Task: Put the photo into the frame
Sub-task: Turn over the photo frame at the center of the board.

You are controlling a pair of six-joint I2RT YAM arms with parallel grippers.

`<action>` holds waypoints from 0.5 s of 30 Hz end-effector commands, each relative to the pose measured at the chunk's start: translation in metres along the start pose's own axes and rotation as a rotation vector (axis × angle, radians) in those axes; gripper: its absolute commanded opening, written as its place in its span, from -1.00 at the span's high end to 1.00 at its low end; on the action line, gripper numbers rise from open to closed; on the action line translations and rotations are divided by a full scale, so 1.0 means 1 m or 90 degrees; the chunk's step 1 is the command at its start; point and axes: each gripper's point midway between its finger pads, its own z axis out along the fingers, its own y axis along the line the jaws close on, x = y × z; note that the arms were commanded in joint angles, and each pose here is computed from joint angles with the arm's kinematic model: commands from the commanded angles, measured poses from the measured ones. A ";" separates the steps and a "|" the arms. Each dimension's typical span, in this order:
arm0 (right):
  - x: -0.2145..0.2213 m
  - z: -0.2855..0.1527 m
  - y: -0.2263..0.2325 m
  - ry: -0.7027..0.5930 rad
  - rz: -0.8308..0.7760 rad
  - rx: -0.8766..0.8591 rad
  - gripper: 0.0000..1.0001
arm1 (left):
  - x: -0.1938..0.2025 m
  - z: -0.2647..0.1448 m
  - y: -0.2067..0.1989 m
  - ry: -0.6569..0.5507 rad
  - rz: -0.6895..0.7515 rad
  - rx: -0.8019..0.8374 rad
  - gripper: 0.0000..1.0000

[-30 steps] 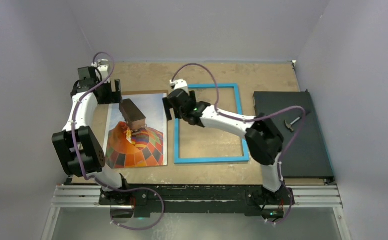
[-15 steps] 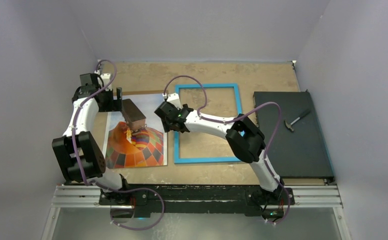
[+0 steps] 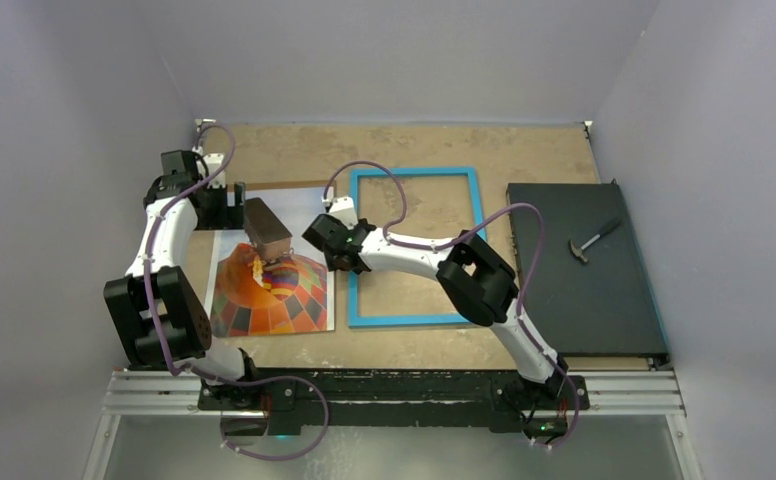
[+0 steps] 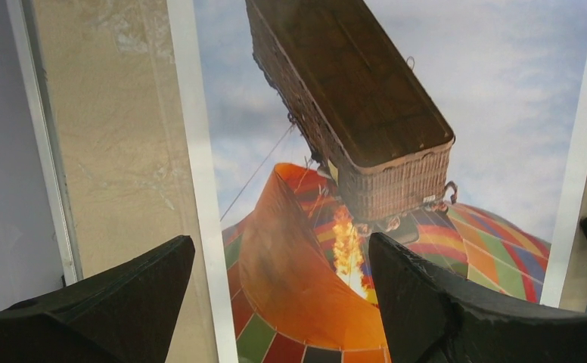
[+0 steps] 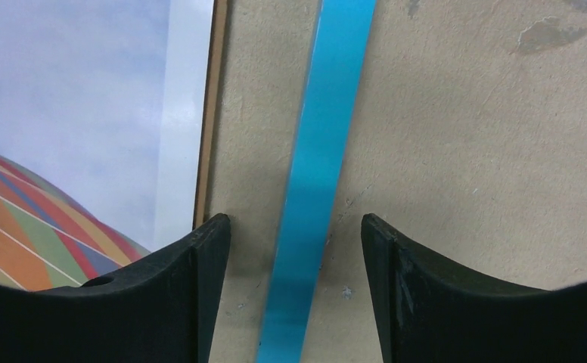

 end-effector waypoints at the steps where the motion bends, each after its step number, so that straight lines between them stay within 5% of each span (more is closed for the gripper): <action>1: 0.007 -0.001 -0.012 0.002 0.002 0.037 -0.30 | 0.003 -0.016 0.001 0.017 0.038 -0.001 -0.67; 5: 0.009 0.001 -0.009 -0.001 0.009 0.026 -0.01 | 0.000 -0.022 -0.005 0.012 0.042 0.018 -0.66; 12: -0.013 -0.012 0.003 -0.008 0.019 0.004 0.88 | 0.000 -0.025 -0.025 0.016 -0.001 0.082 -0.63; 15: -0.029 -0.029 0.009 -0.017 0.030 -0.020 1.00 | 0.004 -0.024 -0.028 0.025 -0.007 0.092 -0.63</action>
